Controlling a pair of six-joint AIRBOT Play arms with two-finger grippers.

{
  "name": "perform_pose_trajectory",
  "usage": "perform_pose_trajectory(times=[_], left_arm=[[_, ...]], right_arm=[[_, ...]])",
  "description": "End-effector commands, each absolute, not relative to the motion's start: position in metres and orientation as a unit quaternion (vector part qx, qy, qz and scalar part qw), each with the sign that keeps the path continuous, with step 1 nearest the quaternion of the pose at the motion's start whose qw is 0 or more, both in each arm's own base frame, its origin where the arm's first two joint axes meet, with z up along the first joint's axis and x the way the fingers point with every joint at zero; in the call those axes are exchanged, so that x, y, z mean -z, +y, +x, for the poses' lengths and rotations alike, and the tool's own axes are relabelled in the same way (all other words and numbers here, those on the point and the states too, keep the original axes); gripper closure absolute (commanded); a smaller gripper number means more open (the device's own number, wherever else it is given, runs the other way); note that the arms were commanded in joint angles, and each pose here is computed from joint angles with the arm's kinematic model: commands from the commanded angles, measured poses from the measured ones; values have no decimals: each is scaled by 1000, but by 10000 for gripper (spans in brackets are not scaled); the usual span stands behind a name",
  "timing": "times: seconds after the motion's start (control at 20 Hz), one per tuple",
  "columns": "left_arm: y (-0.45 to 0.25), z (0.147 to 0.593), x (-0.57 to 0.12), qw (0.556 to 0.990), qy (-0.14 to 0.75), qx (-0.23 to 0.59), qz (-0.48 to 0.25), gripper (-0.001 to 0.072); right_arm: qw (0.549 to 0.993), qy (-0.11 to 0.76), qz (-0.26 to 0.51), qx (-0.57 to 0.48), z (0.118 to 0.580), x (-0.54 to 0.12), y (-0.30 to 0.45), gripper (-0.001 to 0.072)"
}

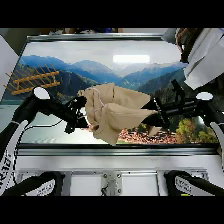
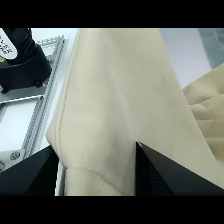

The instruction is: Fold the clothes and pants, and hang the long-sleeved shirts on hangers.

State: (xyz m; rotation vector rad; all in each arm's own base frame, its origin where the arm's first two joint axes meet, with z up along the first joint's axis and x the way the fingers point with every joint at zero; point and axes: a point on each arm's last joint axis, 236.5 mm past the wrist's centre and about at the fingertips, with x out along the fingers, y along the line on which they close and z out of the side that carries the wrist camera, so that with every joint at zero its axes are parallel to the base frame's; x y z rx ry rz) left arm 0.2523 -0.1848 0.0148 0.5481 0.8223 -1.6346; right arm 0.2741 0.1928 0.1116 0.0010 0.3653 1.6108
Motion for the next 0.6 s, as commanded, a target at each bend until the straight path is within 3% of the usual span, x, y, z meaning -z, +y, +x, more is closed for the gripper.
perform_pose_trajectory(times=[0.0, 0.2, 0.25, 0.35, 0.55], left_arm=[[-185, 251, -15, 575, 352, 701, 233, 686], [-185, 251, -15, 576, 351, 700, 234, 686], [-185, 251, -15, 576, 352, 700, 234, 686], [-185, 251, -15, 576, 351, 700, 234, 686], [-185, 251, -15, 576, 351, 700, 234, 686]], right_arm=[[679, 158, 4, -717, 275, -114, 194, 195], [680, 157, 5, -716, 276, -115, 194, 200], [680, 156, 4, -717, 275, -115, 194, 250], [680, 156, 4, -717, 275, -115, 194, 684], [678, 95, -53, -727, 276, -115, 194, 686]])
